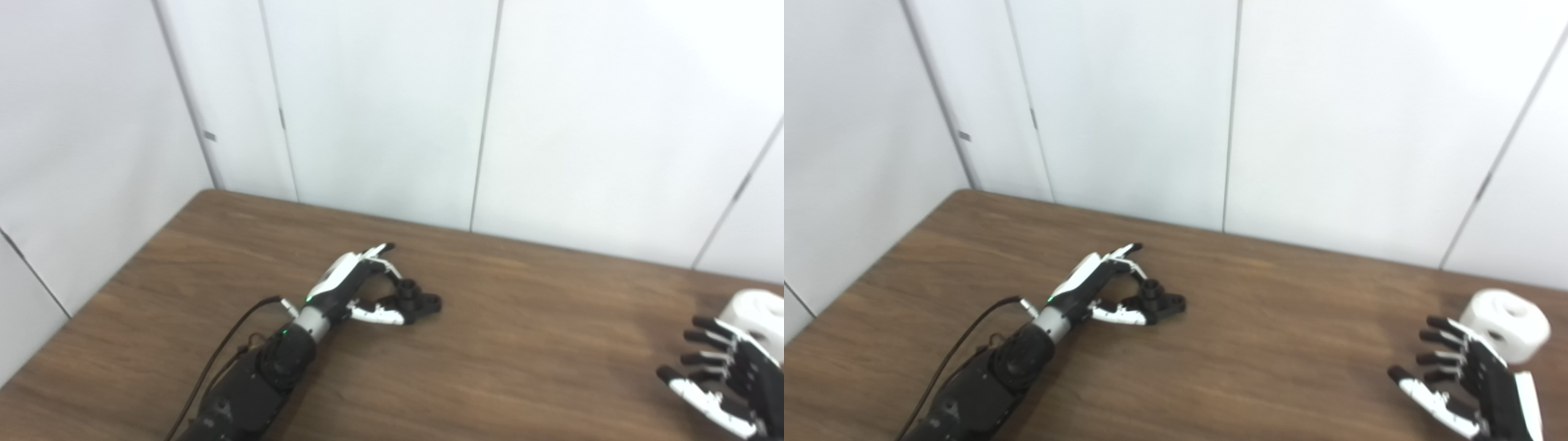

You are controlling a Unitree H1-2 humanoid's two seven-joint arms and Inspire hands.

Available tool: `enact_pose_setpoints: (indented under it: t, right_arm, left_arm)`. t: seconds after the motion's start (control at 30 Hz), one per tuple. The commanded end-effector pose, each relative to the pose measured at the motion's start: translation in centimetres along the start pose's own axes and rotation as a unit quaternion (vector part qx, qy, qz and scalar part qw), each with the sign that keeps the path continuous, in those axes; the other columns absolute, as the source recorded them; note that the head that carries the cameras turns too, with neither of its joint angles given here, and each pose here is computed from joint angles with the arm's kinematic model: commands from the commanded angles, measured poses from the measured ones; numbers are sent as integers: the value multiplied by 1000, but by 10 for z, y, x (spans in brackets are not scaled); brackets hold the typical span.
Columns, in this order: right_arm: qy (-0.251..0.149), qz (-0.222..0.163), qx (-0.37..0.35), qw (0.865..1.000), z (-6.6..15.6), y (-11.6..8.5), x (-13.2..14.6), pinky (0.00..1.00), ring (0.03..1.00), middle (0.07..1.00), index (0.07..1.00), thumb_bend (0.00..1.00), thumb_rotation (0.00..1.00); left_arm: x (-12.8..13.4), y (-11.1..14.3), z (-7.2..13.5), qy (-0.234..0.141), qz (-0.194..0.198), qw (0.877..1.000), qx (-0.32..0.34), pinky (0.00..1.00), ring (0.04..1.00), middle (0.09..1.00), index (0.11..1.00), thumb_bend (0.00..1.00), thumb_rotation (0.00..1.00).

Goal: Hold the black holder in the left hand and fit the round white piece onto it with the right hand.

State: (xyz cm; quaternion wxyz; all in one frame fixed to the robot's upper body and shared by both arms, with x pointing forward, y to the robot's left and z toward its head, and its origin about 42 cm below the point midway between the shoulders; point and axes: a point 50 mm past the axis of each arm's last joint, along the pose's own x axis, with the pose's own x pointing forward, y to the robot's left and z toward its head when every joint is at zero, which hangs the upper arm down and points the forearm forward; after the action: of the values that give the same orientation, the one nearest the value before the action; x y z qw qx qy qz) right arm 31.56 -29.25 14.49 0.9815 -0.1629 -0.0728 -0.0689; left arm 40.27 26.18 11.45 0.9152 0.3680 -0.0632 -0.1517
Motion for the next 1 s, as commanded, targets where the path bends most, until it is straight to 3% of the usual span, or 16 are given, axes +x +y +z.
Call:
enact_pose_setpoints:
  t: [0.0,0.27,0.5,0.8,0.97]
  right_arm:
    - [-42,-10,23,999,17,-4,13,454,564,684,716,653,244]
    - [-45,-6,39,998,24,-1,13,459,571,681,714,657,281]
    - [-55,-1,41,998,30,5,12,469,582,691,722,633,278]
    - [-66,3,51,996,45,14,14,468,585,700,732,585,216]
    - [-85,23,17,996,69,19,20,467,593,704,738,600,277]
  left_arm:
    - [-3,-47,6,2,-93,996,-8,1000,1000,986,482,525,62]
    - [5,-96,24,-32,-167,985,14,1000,1000,990,482,525,64]
    - [9,-129,32,-54,-201,978,28,1000,1000,986,480,524,64]
    - [8,-140,28,-53,-206,976,38,1000,1000,981,481,524,62]
    - [5,-130,22,-51,-203,977,40,1000,1000,986,481,524,62]
